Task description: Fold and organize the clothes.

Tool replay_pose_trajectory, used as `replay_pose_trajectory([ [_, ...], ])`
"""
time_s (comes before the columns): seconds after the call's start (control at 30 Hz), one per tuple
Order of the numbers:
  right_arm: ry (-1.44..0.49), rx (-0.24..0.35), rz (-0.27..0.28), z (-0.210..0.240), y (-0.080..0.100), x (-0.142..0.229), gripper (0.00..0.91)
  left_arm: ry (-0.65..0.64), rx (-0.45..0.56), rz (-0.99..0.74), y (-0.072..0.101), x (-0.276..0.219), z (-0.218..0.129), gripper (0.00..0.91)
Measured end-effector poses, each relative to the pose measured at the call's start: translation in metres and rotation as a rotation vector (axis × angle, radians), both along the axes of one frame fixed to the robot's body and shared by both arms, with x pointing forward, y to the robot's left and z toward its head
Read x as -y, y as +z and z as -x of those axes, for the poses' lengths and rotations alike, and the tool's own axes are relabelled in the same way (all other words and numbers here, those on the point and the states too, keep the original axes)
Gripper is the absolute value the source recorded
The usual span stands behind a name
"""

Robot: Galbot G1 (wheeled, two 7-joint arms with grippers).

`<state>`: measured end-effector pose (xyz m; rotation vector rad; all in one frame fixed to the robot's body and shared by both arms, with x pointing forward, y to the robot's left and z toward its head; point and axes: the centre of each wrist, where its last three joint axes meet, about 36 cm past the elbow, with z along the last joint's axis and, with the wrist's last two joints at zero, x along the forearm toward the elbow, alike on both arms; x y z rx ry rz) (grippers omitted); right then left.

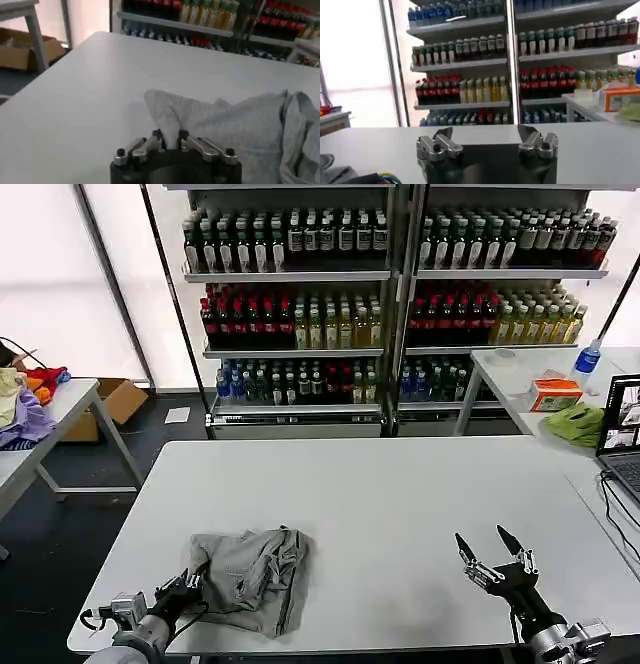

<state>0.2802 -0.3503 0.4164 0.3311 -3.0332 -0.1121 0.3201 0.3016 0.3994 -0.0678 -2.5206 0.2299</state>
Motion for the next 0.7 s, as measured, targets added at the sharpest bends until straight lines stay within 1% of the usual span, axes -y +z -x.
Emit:
replay_pose_trajectory([
  [0.17,-0.005,0.008,0.0,-0.001,0.002,0.003,0.907,0.026,0.016,0.058,0.008,-0.007,0.002,0.04],
  [0.27,-0.007,0.011,-0.001,-0.002,0.002,0.005,0.907,0.056,0.049,0.063,0.021,-0.021,0.002,0.04],
  [0.4,-0.008,0.013,-0.002,-0.003,0.001,0.005,0.907,0.111,0.103,0.038,0.043,-0.054,0.0,0.04],
  [0.5,-0.005,0.015,-0.005,-0.005,0.001,0.003,0.907,0.157,0.138,-0.005,0.062,-0.086,0.0,0.04],
  [0.63,0.0,0.02,-0.009,-0.005,0.003,0.001,0.907,0.22,0.183,-0.082,0.092,-0.129,0.003,0.04],
  [0.7,-0.001,0.023,-0.01,-0.005,0.003,0.001,0.907,0.238,0.201,-0.115,0.106,-0.143,0.004,0.04],
])
